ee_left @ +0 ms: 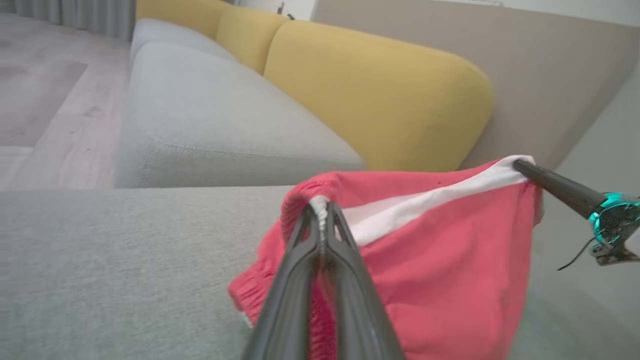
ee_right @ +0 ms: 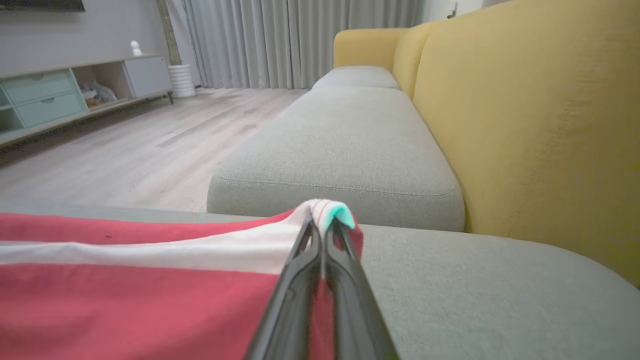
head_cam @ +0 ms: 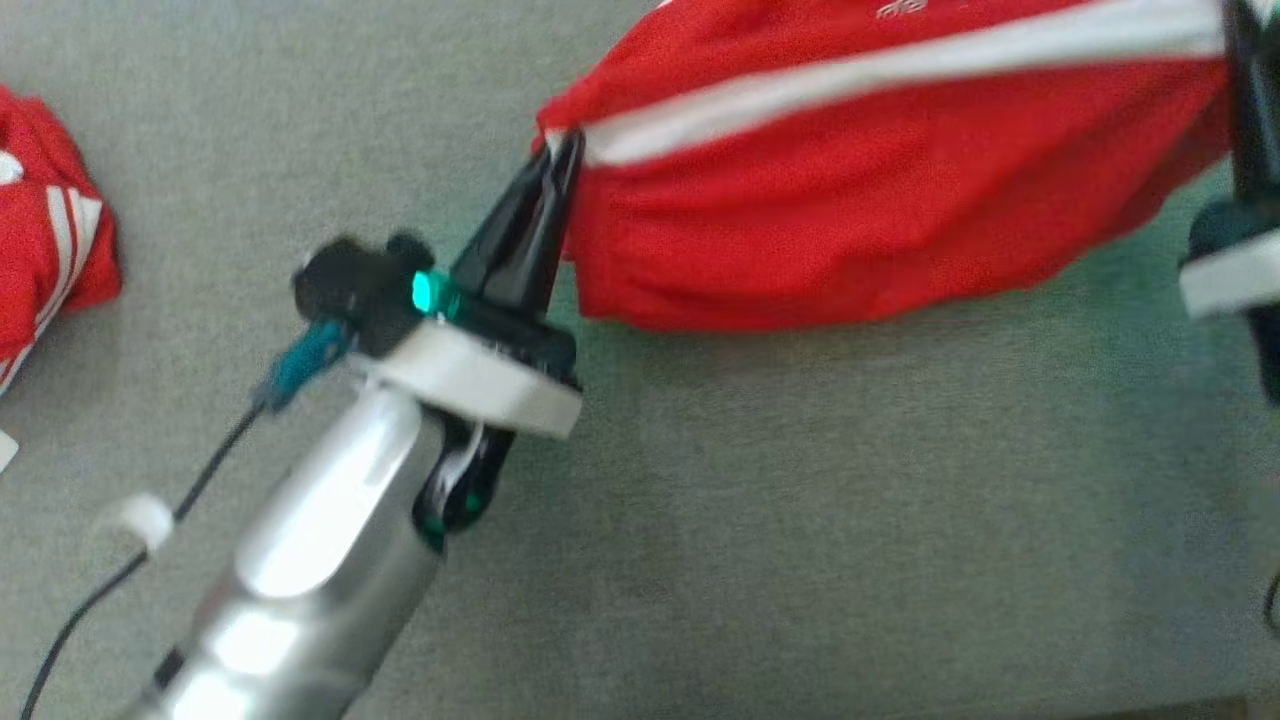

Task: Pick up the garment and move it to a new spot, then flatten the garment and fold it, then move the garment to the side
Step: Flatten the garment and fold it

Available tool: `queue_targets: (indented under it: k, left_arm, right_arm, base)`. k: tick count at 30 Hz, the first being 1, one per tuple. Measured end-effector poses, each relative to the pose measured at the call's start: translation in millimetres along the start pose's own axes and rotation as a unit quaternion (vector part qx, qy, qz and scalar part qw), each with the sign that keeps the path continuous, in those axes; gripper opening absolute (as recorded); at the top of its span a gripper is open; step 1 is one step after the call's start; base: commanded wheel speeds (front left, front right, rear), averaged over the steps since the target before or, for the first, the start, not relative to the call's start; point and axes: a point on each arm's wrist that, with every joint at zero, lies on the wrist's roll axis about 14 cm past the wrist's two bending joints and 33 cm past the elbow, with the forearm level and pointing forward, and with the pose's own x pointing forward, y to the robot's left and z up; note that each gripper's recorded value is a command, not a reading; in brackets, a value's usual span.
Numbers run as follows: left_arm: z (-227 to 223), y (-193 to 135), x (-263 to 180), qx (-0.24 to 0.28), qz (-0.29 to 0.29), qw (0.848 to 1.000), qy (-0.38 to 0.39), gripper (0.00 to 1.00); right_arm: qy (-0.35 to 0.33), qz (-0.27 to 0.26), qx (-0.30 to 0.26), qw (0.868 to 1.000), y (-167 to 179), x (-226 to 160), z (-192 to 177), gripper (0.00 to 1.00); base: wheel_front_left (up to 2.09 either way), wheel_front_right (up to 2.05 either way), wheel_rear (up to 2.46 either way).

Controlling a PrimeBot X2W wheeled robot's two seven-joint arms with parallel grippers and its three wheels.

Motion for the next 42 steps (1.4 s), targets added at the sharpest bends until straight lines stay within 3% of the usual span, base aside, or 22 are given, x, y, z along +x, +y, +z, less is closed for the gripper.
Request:
queue_targets:
  k: [7,8,9,11,14,15,16,17,18,28,33,40,41,42]
  left_arm:
    - [-21,42,25,0.006,0.051,0.998,0.046,0.0]
    - [-22,46,27,0.005,0.056,0.997,0.046,0.0]
    - [-23,50,29,0.008,0.061,0.997,0.046,0.0]
    - [-25,57,30,0.014,0.071,0.996,0.043,0.0]
    - [-29,67,31,0.019,0.083,0.996,0.037,0.0]
    - [-29,69,31,0.019,0.085,0.996,0.034,0.0]
    - [-29,69,31,0.019,0.085,0.996,0.034,0.08]
    - [-29,70,31,0.02,0.087,0.995,0.032,0.51]
    - [-28,71,32,0.021,0.089,0.995,0.028,1.0]
    - [-14,70,5,0.058,0.133,0.989,0.0,1.0]
    - [12,69,-28,0.08,0.178,0.98,-0.045,1.0]
    - [28,72,-82,0.096,0.238,0.964,-0.074,1.0]
    - [28,72,-89,0.098,0.244,0.962,-0.074,1.0]
    - [29,73,-95,0.1,0.251,0.96,-0.075,1.0]
  right_arm:
    - [0.052,0.039,-0.029,0.997,9,67,-30,0.0]
    - [0.059,0.044,-0.032,0.997,11,75,-35,0.13]
    - [0.064,0.049,-0.035,0.996,14,82,-39,0.15]
    - [0.072,0.062,-0.043,0.995,21,93,-47,0.04]
    - [0.084,0.077,-0.049,0.992,30,108,-62,0.0]
    - [0.087,0.078,-0.049,0.992,31,110,-65,0.16]
    - [0.087,0.078,-0.049,0.992,31,110,-65,0.65]
    - [0.09,0.077,-0.048,0.992,30,112,-68,1.0]
    - [0.093,0.075,-0.048,0.992,29,112,-71,1.0]
    - [0.11,0.051,-0.01,0.993,11,84,-72,1.0]
    - [0.164,0.029,0.027,0.986,3,61,-98,1.0]
    - [0.219,0.018,0.079,0.972,14,65,-120,1.0]
    - [0.222,0.022,0.084,0.971,19,67,-121,0.57]
    - [0.224,0.026,0.088,0.97,23,69,-121,0.31]
  base:
    - [0.0,0.0,0.0]
    - [0.0,0.0,0.0]
    - [0.0,0.0,0.0]
    - [0.0,0.0,0.0]
    - [0.0,0.0,0.0]
    - [0.0,0.0,0.0]
    - [0.0,0.0,0.0]
    - [0.0,0.0,0.0]
    - [0.0,0.0,0.0]
    - [0.0,0.0,0.0]
    - [0.0,0.0,0.0]
    - [0.0,0.0,0.0]
    - [0.0,0.0,0.0]
    - [0.0,0.0,0.0]
